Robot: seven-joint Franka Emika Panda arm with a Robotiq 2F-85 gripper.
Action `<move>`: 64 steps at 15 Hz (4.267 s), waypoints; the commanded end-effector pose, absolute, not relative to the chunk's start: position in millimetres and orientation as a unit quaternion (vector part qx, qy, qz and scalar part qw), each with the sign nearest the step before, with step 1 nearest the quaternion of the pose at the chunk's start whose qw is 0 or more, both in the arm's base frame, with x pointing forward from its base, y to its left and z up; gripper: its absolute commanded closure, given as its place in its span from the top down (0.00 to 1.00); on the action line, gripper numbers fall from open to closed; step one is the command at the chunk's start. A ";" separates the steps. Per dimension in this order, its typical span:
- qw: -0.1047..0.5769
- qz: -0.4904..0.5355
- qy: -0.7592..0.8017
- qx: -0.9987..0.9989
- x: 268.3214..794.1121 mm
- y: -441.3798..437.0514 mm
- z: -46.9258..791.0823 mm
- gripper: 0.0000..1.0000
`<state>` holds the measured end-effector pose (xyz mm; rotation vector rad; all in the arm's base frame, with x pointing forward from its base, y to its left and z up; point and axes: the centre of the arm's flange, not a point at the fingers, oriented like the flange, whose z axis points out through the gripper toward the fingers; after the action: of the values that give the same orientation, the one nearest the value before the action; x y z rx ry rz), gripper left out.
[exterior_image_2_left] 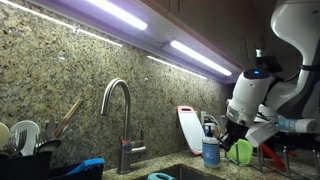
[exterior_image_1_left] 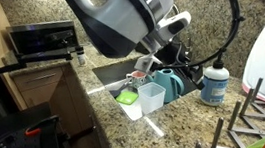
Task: Put the empty container in the sink, push the soap bottle to the wall and bring the dish reck closer to the sink
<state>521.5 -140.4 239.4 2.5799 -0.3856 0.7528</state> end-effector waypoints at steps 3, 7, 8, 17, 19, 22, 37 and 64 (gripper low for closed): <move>0.211 0.286 -0.159 0.921 538.2 -142.4 245.6 0.00; 0.212 0.291 -0.168 0.918 546.8 -142.4 242.3 0.00; 0.215 0.292 -0.170 0.916 549.1 -142.5 241.9 0.00; 0.218 0.310 -0.170 0.910 572.8 -143.4 247.3 0.00; 0.220 0.309 -0.169 0.910 574.7 -142.8 245.2 0.00; 0.218 0.306 -0.166 0.912 577.3 -140.8 241.0 0.00; 0.221 0.313 -0.142 0.913 602.0 -128.3 231.9 0.00; 0.221 0.301 -0.156 0.914 572.1 -160.4 229.7 0.01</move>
<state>572.1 -160.4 229.7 2.5277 -0.4315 0.8320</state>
